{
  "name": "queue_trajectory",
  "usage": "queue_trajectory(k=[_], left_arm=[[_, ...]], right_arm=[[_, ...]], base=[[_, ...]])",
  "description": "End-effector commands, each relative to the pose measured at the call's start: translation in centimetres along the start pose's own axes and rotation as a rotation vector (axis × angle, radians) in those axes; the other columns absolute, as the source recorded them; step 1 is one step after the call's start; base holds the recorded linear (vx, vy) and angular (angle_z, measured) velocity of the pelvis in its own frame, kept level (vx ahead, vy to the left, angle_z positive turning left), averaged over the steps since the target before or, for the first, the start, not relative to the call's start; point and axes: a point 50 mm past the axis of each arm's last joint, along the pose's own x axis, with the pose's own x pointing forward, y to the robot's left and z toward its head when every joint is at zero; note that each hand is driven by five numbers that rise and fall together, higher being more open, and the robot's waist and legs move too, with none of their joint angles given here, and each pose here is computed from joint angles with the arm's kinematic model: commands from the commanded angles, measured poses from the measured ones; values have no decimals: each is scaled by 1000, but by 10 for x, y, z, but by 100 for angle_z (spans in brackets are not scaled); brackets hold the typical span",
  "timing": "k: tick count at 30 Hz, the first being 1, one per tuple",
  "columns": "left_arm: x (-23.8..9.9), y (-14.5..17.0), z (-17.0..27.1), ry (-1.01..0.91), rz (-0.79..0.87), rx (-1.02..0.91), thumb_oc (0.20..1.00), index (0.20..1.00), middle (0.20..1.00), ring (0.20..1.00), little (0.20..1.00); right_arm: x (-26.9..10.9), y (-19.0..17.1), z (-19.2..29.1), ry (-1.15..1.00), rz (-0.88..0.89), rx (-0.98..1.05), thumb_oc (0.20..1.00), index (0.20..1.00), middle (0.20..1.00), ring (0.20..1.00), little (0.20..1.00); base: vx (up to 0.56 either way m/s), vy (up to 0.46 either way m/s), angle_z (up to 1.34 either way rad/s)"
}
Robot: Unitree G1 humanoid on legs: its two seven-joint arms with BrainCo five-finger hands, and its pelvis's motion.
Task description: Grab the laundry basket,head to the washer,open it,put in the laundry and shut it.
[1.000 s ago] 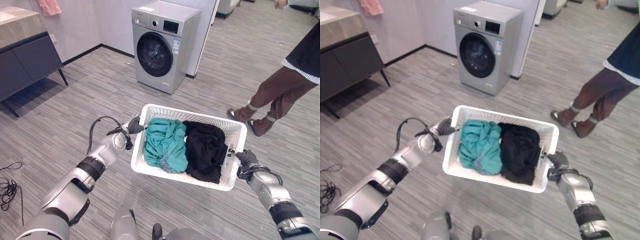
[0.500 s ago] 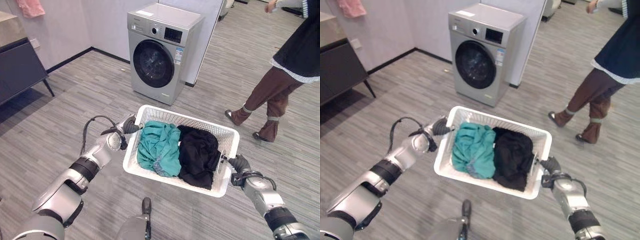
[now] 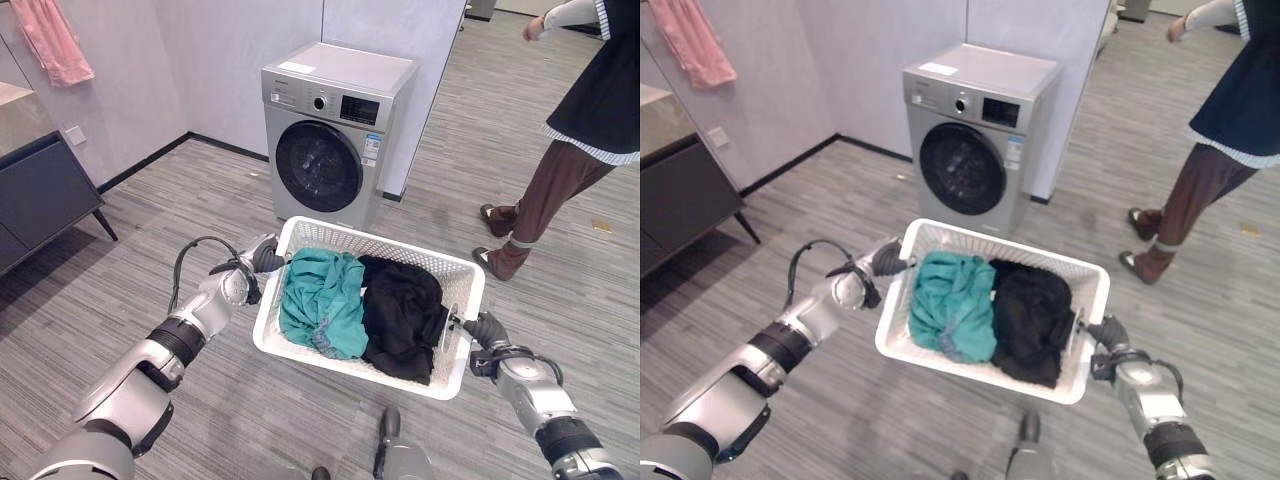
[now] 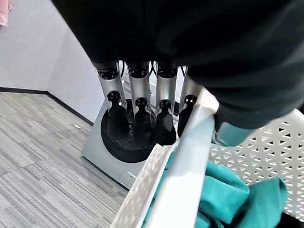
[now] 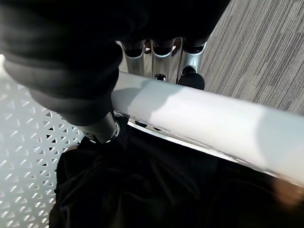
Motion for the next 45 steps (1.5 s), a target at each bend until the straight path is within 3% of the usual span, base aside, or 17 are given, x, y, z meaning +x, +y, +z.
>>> queue_trajectory(k=[1,9,17,28,42,43,45], left_arm=[[4,-1,43,-210,25,-21,200,200,200,200,200],[4,-14,42,-194,-18,-57,200,200,200,200,200],[11,6,55,-207,41,-73,200,200,200,200,200],[10,-2,53,-206,16,-72,200,200,200,200,200],[13,-5,65,-240,27,-124,200,200,200,200,200],[-68,-30,-72,196,208,-339,200,200,200,200,200],[-69,-31,-73,199,205,-340,200,200,200,200,200]], right_arm=[[6,8,88,-367,101,32,200,200,200,200,200],[11,-6,86,-333,60,67,200,200,200,200,200],[9,-22,94,-347,-13,64,200,200,200,200,200],[6,-35,75,-311,-89,89,200,200,200,200,200],[15,-24,78,-290,-68,36,200,200,200,200,200],[-6,47,-46,65,43,-49,200,200,200,200,200],[-6,47,-46,63,43,-53,200,200,200,200,200]], base=[[296,-228,59],[283,-391,39],[132,-264,-17],[222,57,-4],[240,186,-48],[36,27,-6],[7,18,-22]])
